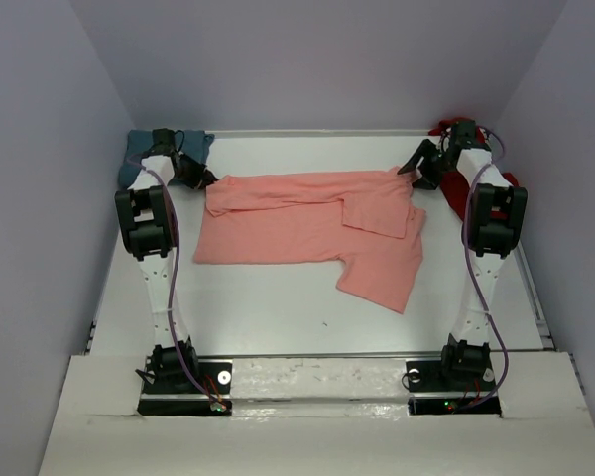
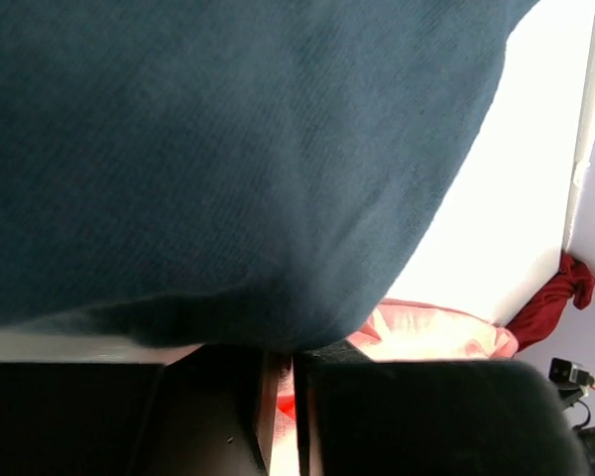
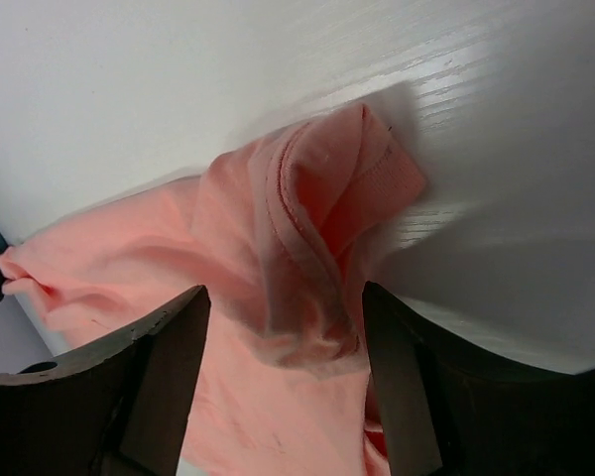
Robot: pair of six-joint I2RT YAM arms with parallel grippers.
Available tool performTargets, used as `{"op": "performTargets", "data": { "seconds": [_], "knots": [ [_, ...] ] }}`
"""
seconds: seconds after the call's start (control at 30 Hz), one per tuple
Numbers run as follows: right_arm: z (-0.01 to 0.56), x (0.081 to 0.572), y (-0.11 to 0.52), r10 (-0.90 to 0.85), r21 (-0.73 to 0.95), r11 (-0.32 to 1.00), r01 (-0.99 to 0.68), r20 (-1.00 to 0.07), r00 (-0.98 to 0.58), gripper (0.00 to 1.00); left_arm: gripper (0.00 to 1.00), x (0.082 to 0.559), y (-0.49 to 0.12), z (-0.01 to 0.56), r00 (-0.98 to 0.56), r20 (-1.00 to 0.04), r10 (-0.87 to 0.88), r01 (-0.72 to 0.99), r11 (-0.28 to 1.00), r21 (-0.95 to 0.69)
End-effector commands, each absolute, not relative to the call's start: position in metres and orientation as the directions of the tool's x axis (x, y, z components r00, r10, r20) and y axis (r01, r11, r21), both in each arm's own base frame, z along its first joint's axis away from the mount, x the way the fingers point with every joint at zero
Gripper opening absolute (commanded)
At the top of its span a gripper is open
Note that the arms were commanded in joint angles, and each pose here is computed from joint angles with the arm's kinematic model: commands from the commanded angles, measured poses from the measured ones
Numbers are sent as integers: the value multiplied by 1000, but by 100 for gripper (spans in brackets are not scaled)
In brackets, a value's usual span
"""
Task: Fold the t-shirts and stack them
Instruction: Fold the tshirt
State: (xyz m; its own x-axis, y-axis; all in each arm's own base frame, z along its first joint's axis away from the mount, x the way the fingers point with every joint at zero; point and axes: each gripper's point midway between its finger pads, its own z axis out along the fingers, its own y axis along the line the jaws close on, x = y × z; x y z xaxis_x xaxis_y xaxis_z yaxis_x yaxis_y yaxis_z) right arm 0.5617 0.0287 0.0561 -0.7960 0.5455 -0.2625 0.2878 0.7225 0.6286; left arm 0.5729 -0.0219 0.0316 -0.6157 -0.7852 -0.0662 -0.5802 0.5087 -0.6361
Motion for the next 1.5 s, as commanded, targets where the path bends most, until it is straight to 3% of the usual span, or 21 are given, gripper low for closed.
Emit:
{"op": "performTargets", "data": {
  "seconds": [0.0, 0.1, 0.17, 0.37, 0.83, 1.2, 1.47],
  "knots": [
    [91, 576, 22, 533, 620, 748, 239, -345, -772, 70, 35, 566, -31, 29, -656, -58, -753, -559, 536, -633],
    [95, 579, 19, 526, 604, 763, 232, -370, -766, 70, 58, 569, -29, 38, -652, -81, -754, -545, 541, -640],
    [103, 584, 9, 534, 593, 770, 236, -396, -748, 70, 63, 571, -27, 49, -650, -105, -752, -531, 550, -645],
    [121, 604, -2, 556, 620, 753, 220, -422, -716, 70, 63, 570, -18, 76, -647, -166, -744, -505, 582, -637],
    [91, 611, 1, 565, 635, 736, 237, -382, -731, 66, 62, 568, -14, 148, -667, -337, -665, -348, 678, -648],
    [81, 611, 3, 569, 646, 724, 242, -362, -738, 61, 60, 568, -10, 156, -678, -376, -632, -324, 716, -618],
    [78, 613, 4, 575, 654, 716, 244, -355, -737, 59, 59, 570, -40, 159, -734, -345, -585, -222, 686, -693]
  ]
}}
